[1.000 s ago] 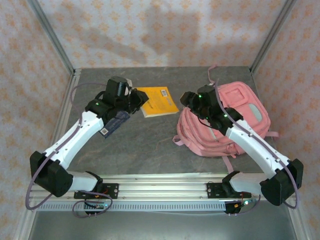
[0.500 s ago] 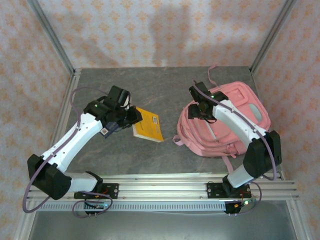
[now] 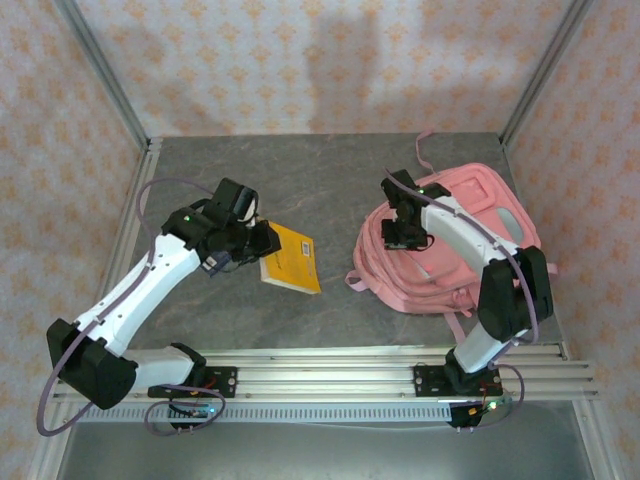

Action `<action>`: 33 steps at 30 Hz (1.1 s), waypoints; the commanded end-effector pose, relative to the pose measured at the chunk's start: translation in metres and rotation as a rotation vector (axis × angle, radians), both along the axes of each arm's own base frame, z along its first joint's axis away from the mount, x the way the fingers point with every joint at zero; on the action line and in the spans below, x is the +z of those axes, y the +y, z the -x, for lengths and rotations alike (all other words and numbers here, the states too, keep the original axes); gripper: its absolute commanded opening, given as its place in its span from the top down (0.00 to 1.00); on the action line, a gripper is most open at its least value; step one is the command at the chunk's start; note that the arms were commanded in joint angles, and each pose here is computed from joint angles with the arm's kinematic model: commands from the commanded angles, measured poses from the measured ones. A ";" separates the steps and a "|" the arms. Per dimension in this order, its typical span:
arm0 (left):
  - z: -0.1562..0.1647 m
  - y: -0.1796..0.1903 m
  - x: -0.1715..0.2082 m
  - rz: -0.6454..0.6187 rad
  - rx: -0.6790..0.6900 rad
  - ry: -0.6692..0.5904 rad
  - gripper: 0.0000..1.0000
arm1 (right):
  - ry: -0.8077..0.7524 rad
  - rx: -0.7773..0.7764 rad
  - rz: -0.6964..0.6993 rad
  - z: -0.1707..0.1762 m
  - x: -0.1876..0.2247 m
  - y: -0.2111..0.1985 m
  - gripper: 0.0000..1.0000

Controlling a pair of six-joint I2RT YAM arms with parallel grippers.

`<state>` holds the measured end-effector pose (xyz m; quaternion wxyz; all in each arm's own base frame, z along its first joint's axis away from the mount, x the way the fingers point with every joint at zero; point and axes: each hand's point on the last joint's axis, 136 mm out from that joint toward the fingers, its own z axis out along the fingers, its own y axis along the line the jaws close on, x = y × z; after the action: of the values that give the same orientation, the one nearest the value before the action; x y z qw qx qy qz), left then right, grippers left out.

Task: Pack books, pencil case, and school supplies into a backpack

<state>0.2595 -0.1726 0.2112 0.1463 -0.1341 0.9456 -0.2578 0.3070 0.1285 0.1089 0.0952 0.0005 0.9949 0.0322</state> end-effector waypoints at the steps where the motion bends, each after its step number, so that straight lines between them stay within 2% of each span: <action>1: 0.002 -0.002 0.021 -0.008 -0.069 -0.052 1.00 | -0.061 0.024 -0.034 -0.002 0.018 0.006 0.91; 3: 0.000 -0.005 0.021 0.004 -0.077 -0.052 1.00 | -0.101 0.017 -0.036 -0.007 0.026 0.005 1.00; 10: -0.022 -0.022 0.006 0.095 -0.026 -0.071 1.00 | -0.179 -0.004 -0.071 -0.006 0.060 0.003 1.00; 14: -0.040 -0.026 0.003 0.059 -0.060 -0.090 1.00 | -0.232 -0.025 -0.127 -0.003 0.088 0.005 1.00; 23: -0.078 -0.059 0.032 0.199 -0.092 -0.145 1.00 | -0.330 -0.031 -0.250 -0.003 0.158 0.004 1.00; 29: -0.082 -0.058 0.040 0.245 -0.091 -0.170 1.00 | -0.372 -0.056 -0.327 -0.006 0.176 0.004 1.00; 33: -0.086 -0.051 0.033 0.263 -0.064 -0.151 1.00 | -0.339 -0.057 -0.335 -0.009 0.168 0.007 0.98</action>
<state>0.3360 -0.2200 0.2186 0.1608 -0.1085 0.9163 -0.3503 0.3142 0.1307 0.2758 0.2687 0.0359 0.9460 0.1778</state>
